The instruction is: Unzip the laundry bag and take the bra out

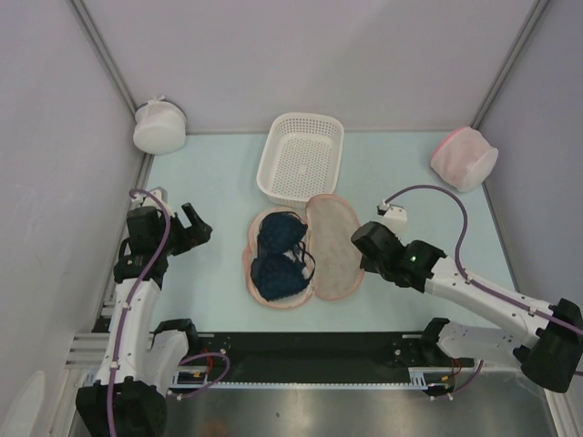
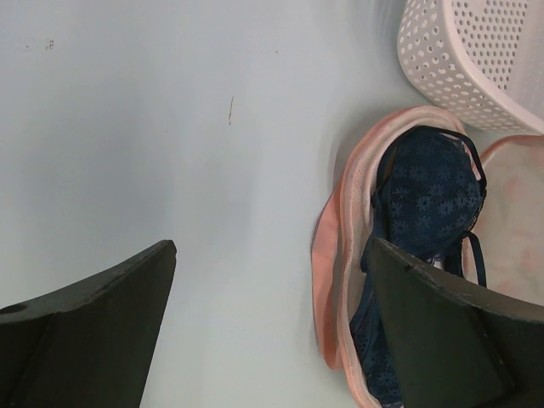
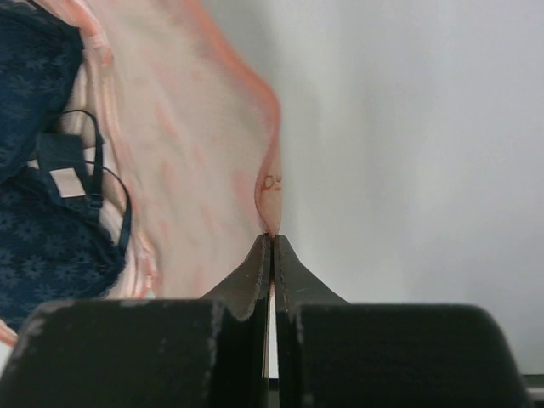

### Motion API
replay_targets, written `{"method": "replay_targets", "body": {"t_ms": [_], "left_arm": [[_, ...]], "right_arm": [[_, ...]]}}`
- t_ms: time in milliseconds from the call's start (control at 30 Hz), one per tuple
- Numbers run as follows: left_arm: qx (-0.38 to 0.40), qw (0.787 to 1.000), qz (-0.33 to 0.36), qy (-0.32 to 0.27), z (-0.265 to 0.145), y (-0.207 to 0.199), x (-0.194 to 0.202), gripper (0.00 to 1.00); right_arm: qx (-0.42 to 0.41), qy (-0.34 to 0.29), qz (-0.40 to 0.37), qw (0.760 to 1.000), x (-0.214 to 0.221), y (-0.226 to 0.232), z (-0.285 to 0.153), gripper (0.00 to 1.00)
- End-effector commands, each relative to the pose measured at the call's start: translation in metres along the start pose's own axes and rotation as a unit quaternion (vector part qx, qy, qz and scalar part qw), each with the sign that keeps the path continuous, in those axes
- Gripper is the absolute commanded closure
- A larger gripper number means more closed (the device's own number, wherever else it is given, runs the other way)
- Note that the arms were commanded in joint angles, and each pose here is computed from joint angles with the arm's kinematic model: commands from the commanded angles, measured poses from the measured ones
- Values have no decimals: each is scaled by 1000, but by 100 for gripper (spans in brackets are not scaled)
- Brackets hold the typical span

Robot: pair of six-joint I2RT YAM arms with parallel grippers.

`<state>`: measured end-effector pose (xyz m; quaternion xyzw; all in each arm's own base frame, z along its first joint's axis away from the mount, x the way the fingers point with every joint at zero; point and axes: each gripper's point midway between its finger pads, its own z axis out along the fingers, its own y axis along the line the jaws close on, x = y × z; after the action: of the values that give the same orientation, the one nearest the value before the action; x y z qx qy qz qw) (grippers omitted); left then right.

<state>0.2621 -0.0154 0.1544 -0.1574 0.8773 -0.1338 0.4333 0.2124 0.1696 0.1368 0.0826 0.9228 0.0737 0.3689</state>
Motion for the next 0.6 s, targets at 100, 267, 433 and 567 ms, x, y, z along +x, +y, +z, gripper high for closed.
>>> {"method": "replay_targets", "body": {"t_ms": [100,267,433,567], "left_arm": [[22,999,16,-23,-3,-8,-14,0],[18,999,17,-26,-4,-7,-14,0],[7,999,19,-40,-9,-3,-17,0],[10,999,25,-41,-9,-6,-16,2]], "right_arm": [[44,-21,36,998,1,-36,-9,100],[53,-11,43,998,12,-46,-8,99],[61,0,38,997,19,-50,-5,89],[70,-6,29,997,12,-51,-8,42]]}}
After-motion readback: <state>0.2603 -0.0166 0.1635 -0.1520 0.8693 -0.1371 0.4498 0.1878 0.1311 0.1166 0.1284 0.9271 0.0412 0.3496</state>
